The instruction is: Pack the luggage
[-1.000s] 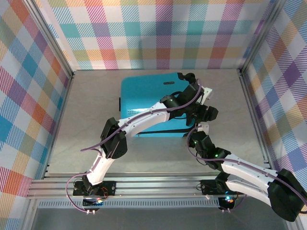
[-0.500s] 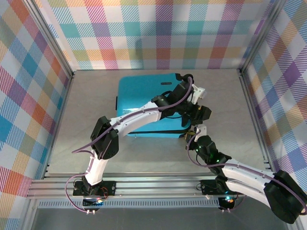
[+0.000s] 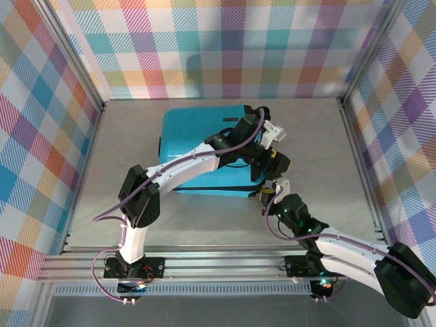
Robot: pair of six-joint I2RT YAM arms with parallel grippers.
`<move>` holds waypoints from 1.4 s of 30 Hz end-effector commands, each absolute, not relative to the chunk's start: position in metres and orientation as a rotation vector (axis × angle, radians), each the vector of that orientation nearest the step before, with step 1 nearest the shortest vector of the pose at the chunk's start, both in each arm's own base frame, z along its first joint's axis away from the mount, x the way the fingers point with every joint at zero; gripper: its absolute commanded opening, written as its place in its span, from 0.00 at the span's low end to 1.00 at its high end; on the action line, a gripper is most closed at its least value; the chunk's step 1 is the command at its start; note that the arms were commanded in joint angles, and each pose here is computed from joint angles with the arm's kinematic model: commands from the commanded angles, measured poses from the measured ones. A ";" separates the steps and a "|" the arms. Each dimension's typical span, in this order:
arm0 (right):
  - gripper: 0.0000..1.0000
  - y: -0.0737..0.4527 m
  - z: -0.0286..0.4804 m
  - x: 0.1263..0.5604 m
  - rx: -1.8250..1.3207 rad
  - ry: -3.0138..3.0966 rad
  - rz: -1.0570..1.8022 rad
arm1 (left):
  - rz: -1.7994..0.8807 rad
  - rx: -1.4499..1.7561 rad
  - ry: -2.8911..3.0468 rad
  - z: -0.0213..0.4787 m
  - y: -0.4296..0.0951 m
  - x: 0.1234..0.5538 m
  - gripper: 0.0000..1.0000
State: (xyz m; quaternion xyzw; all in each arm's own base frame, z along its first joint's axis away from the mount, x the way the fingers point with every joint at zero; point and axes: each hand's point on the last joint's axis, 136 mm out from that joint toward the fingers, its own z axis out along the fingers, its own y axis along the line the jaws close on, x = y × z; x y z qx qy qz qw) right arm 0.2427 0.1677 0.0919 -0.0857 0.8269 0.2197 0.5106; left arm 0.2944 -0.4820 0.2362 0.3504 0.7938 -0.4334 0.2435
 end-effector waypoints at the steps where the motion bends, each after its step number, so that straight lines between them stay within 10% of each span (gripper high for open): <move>1: 0.00 0.127 0.101 0.269 0.028 1.942 0.316 | -0.840 0.756 2.592 0.154 -0.388 0.326 0.71; 42: 0.00 0.139 0.107 0.248 -0.059 1.896 0.457 | -0.945 0.809 2.437 0.223 -0.377 0.311 0.67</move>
